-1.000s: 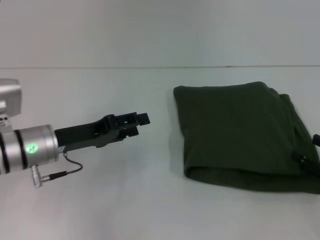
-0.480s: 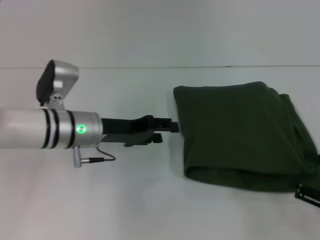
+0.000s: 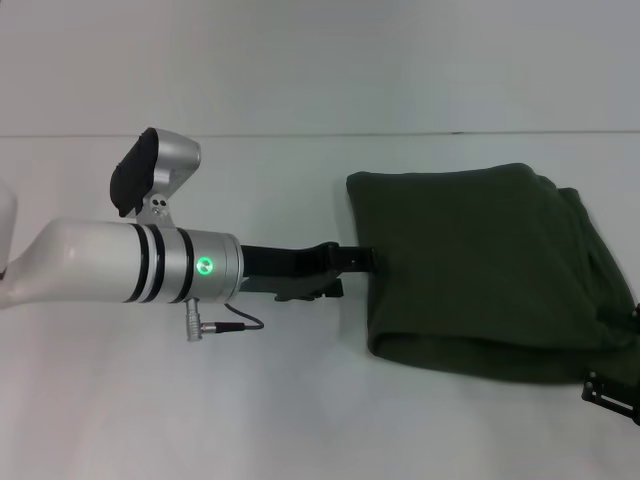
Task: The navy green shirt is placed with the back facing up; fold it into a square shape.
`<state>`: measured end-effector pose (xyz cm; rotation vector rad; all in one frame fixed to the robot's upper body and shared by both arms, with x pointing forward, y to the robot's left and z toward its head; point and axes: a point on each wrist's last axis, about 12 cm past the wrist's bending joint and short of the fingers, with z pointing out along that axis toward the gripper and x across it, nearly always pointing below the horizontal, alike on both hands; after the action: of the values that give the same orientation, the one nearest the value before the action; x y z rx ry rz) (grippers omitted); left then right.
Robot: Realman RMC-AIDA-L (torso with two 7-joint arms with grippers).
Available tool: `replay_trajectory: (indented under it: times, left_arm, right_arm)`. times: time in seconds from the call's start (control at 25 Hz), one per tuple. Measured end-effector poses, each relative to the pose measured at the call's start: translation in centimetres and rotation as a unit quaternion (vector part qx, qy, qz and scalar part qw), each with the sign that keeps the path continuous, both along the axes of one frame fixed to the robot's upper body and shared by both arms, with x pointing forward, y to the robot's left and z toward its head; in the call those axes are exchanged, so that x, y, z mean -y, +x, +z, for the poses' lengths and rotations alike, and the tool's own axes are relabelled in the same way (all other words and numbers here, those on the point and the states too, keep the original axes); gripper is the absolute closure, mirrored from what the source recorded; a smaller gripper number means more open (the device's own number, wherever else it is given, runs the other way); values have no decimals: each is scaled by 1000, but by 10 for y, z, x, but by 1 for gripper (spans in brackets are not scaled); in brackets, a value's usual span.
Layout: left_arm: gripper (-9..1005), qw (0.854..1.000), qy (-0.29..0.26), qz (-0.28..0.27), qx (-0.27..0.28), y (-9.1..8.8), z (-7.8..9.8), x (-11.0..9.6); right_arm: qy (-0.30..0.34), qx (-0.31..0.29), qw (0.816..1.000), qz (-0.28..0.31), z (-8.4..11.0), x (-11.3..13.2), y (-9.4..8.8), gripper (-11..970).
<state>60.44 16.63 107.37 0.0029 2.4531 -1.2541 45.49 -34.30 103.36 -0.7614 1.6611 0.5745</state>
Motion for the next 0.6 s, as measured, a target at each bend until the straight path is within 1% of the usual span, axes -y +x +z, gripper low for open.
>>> replay_trajectory:
  times: [0.28, 0.6]
  left_arm:
    - [113, 1000, 5, 6, -2, 3, -3, 9]
    - [118, 1000, 14, 10, 0, 5, -6, 20]
  right_arm:
    - [-2, 2, 1000, 2, 1, 0, 2, 127]
    - [-1, 2, 1000, 1, 1, 0, 2, 126]
